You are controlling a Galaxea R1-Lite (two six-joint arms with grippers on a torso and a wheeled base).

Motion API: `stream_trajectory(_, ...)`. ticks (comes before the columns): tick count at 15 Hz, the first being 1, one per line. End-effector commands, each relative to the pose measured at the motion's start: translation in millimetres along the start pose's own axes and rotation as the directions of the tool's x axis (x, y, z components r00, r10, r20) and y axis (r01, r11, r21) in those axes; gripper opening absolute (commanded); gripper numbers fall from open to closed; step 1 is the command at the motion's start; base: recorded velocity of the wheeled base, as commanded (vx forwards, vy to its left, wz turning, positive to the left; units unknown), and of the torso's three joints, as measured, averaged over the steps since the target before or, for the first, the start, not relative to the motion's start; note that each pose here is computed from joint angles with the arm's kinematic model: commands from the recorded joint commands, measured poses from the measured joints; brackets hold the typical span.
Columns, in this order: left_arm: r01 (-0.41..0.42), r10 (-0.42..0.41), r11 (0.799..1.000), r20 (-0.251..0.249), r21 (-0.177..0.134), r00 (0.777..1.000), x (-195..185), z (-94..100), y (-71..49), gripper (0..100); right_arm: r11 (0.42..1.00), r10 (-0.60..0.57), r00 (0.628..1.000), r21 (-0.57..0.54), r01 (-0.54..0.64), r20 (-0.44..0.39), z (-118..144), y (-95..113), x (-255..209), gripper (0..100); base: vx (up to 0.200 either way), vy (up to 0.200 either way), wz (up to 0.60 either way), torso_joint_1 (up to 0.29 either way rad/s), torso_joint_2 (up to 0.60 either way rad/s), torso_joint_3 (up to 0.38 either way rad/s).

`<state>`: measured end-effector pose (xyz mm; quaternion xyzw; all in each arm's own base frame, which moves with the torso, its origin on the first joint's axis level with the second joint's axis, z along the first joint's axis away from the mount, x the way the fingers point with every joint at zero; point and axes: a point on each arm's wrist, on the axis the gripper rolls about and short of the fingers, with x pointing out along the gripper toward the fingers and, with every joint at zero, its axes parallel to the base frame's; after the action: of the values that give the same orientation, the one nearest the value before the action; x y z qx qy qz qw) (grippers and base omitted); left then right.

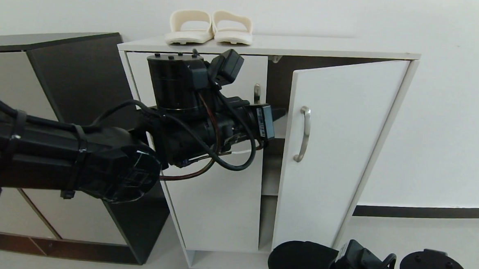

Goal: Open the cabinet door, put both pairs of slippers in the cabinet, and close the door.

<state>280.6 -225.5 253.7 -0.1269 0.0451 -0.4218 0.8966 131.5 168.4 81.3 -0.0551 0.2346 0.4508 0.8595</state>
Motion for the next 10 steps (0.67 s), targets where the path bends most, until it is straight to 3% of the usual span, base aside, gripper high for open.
stream_trajectory(1, 0.003, -0.003, 1.0, -0.011, -0.002, 1.0, 4.5, 3.3, 0.3, 0, 1.0, 0.001, 1.0, 0.001, -0.001, -0.013, -2.4, 0.1, 0.9, 0, 0.0, 0.0, 0.0, 0.0, 0.0, 0.0)
stream_trajectory(3, 0.035, -0.035, 0.999, -0.018, -0.002, 0.999, 11.0, 6.5, 1.9, 0, 1.0, 0.013, 0.999, -0.009, -0.013, -0.03, -6.8, 3.7, -1.0, 0, 0.0, 0.0, 0.0, 0.0, 0.0, 0.0)
stream_trajectory(5, 0.026, -0.026, 1.0, -0.039, -0.008, 0.999, 17.1, -1.4, 7.3, 0, 0.998, 0.022, 0.998, -0.055, -0.025, -0.056, -13.2, 5.3, -3.9, 0, 0.0, 0.0, 0.0, 0.0, 0.0, 0.0)
stream_trajectory(6, 0.02, -0.021, 1.0, -0.07, -0.013, 0.997, 16.7, -12.0, 9.6, 0, 0.997, 0.025, 0.998, -0.066, -0.028, -0.054, -13.5, 5.4, -5.2, 0, -0.2, 0.0, 0.0, 0.007, 0.01, 0.002)
stream_trajectory(10, 0.132, -0.133, 0.991, -0.1, -0.016, 0.986, 4.9, -27.1, -11.6, 0, 0.993, 0.085, 0.992, -0.077, -0.092, -0.095, -23.1, 10.6, -11.2, 0, -0.2, 0.0, 0.0, 0.004, 0.0, -0.001)
